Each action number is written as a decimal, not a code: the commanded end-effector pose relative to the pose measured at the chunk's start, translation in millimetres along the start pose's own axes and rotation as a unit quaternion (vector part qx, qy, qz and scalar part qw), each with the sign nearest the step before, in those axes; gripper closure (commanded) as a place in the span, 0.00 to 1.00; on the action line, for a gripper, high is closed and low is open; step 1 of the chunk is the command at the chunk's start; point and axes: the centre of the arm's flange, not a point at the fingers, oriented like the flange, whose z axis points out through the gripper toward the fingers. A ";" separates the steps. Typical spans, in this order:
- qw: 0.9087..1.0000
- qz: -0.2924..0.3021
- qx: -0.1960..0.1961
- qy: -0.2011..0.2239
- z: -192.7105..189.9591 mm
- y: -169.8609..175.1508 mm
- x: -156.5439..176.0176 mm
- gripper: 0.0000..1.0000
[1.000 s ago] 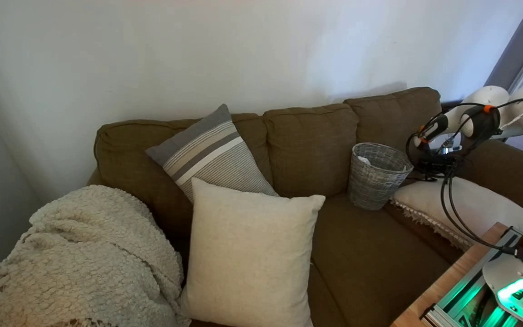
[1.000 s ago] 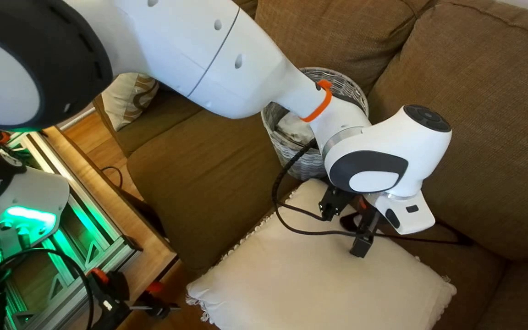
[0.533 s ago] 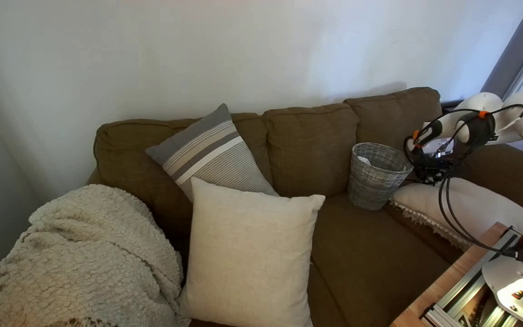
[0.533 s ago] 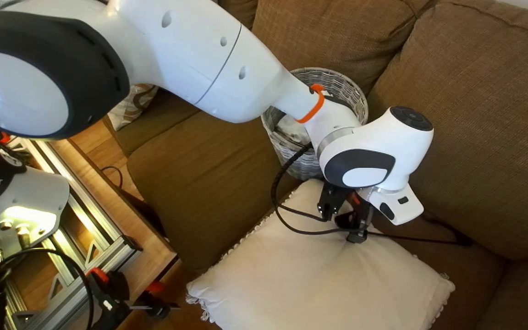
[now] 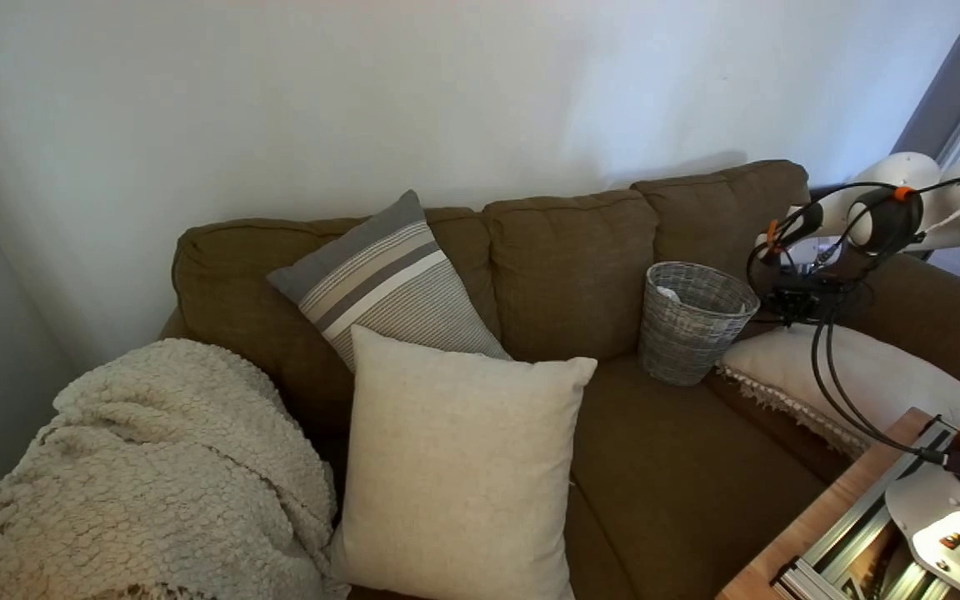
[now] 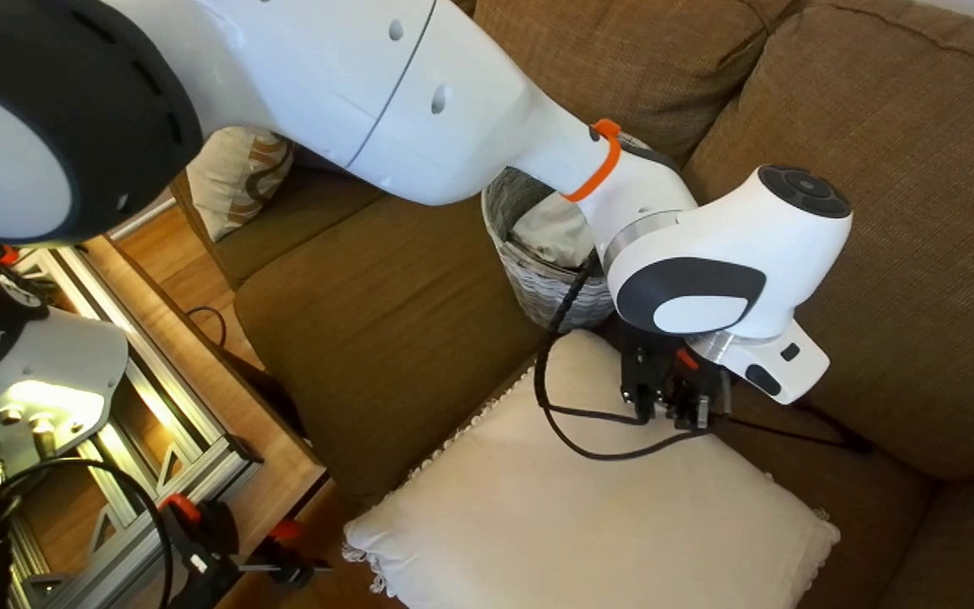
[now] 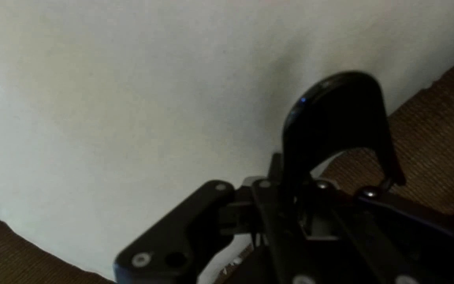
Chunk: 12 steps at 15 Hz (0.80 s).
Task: Put the hanger in the basket
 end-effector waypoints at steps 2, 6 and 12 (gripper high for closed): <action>0.998 -0.003 0.050 0.032 -40.7 48.1 -36.3 0.98; 0.991 0.086 0.085 0.061 -50.5 77.1 -67.8 0.98; 0.978 0.118 0.165 0.056 -31.4 27.8 -125.2 0.98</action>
